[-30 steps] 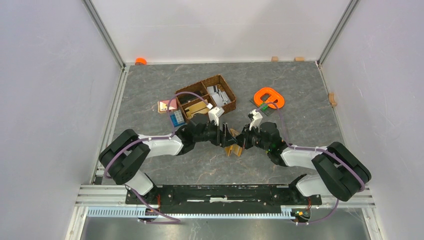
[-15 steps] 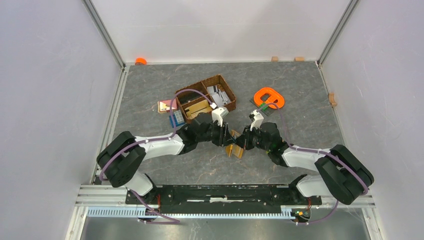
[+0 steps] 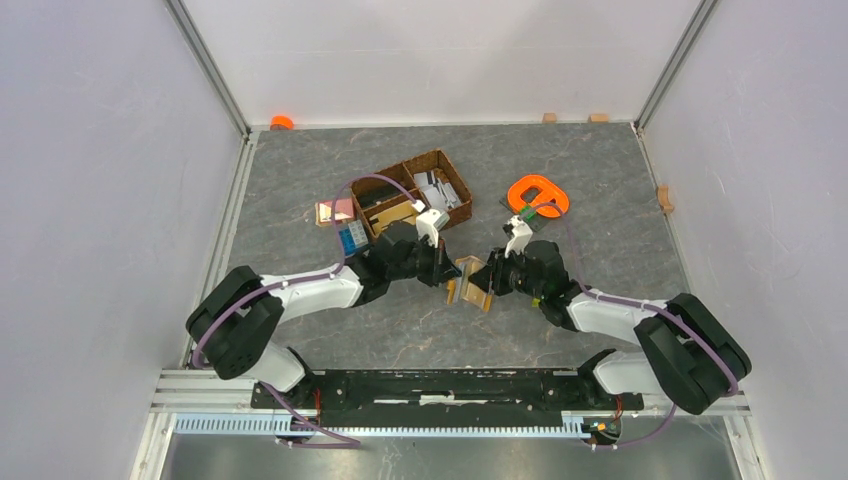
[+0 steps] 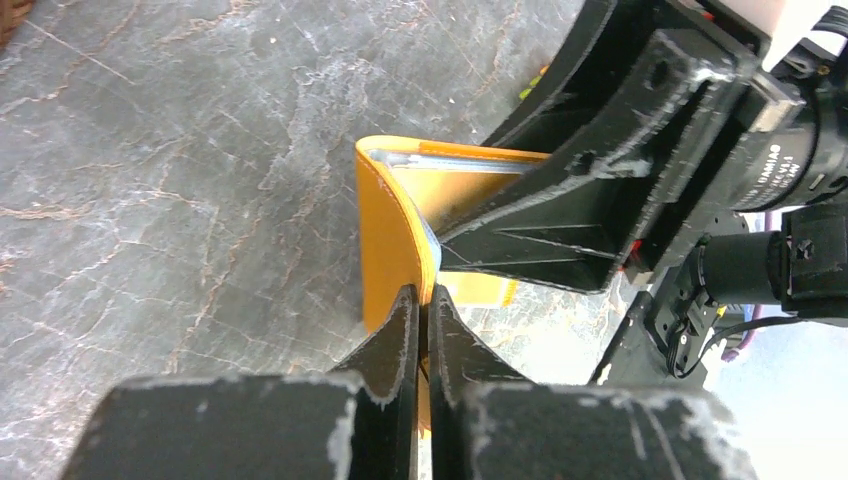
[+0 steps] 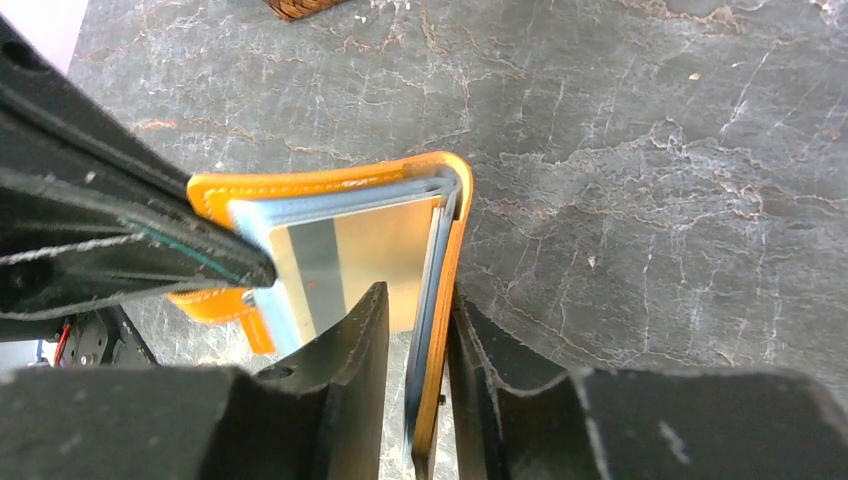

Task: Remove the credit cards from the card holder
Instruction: Remove the credit card from the card holder.

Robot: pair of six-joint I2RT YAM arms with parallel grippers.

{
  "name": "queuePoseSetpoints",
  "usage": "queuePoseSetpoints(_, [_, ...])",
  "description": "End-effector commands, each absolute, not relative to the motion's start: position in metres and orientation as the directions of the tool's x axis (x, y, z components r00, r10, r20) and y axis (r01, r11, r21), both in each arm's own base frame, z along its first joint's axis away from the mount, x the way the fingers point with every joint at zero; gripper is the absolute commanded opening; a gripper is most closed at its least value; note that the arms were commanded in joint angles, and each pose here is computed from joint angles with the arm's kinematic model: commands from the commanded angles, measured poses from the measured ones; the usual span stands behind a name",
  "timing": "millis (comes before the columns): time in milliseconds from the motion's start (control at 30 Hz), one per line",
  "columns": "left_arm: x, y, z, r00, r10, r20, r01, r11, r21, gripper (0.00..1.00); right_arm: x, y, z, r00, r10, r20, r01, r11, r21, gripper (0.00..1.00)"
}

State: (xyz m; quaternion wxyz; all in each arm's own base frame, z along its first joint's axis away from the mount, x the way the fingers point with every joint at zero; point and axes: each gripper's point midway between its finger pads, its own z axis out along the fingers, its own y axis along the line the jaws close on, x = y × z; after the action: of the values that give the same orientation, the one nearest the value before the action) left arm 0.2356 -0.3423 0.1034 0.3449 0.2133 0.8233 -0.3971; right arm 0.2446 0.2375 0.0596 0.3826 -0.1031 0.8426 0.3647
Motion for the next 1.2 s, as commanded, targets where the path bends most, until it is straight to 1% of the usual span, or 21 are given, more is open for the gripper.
queuePoseSetpoints(0, [0.248, -0.339, 0.109, -0.67, 0.056, -0.741, 0.618, 0.595, -0.514, 0.02, 0.255, 0.247, 0.092, -0.607, 0.129, -0.784, -0.535, 0.663, 0.524, 0.33])
queuePoseSetpoints(100, [0.248, -0.341, 0.108, -0.692, 0.037, -0.721, 0.608, 0.569, -0.554, 0.02, 0.251, 0.253, 0.095, -0.608, 0.123, -0.784, -0.563, 0.63, 0.535, 0.4])
queuePoseSetpoints(133, [0.249, -0.339, 0.107, -0.7, 0.027, -0.713, 0.598, 0.567, -0.566, 0.02, 0.249, 0.255, 0.096, -0.61, 0.124, -0.783, -0.571, 0.616, 0.543, 0.45])
queuePoseSetpoints(200, [0.252, -0.336, 0.106, -0.721, -0.002, -0.693, 0.574, 0.559, -0.599, 0.02, 0.246, 0.259, 0.098, -0.613, 0.125, -0.78, -0.586, 0.589, 0.556, 0.55])
queuePoseSetpoints(233, [0.253, -0.335, 0.106, -0.729, -0.014, -0.685, 0.566, 0.552, -0.613, 0.02, 0.245, 0.261, 0.099, -0.611, 0.126, -0.781, -0.595, 0.577, 0.559, 0.64])
queuePoseSetpoints(267, [0.253, -0.334, 0.106, -0.738, -0.025, -0.675, 0.558, 0.54, -0.63, 0.02, 0.244, 0.263, 0.1, -0.613, 0.124, -0.78, -0.6, 0.569, 0.562, 0.7])
queuePoseSetpoints(333, [0.253, -0.336, 0.108, -0.748, -0.034, -0.663, 0.555, 0.517, -0.652, 0.02, 0.243, 0.265, 0.098, -0.618, 0.115, -0.778, -0.603, 0.566, 0.563, 0.77])
queuePoseSetpoints(400, [0.252, -0.338, 0.108, -0.754, -0.037, -0.656, 0.55, 0.51, -0.661, 0.02, 0.243, 0.266, 0.095, -0.621, 0.107, -0.776, -0.599, 0.573, 0.559, 0.8])
queuePoseSetpoints(600, [0.249, -0.339, 0.109, -0.761, -0.039, -0.647, 0.549, 0.493, -0.675, 0.02, 0.248, 0.265, 0.086, -0.627, 0.09, -0.774, -0.577, 0.614, 0.539, 0.79])
queuePoseSetpoints(833, [0.249, -0.341, 0.11, -0.764, -0.042, -0.644, 0.547, 0.487, -0.68, 0.02, 0.254, 0.264, 0.073, -0.651, 0.07, -0.756, -0.546, 0.649, 0.53, 0.68])
queuePoseSetpoints(933, [0.249, -0.341, 0.11, -0.765, -0.042, -0.642, 0.546, 0.485, -0.683, 0.02, 0.256, 0.262, 0.069, -0.657, 0.064, -0.751, -0.534, 0.664, 0.523, 0.65])
queuePoseSetpoints(1067, [0.251, -0.337, 0.109, -0.76, -0.049, -0.648, 0.539, 0.508, -0.671, 0.02, 0.261, 0.254, 0.066, -0.651, 0.063, -0.756, -0.503, 0.711, 0.491, 0.55])
queuePoseSetpoints(1167, [0.255, -0.333, 0.107, -0.755, -0.055, -0.654, 0.529, 0.538, -0.656, 0.02, 0.261, 0.252, 0.07, -0.638, 0.071, -0.767, -0.506, 0.712, 0.487, 0.54])
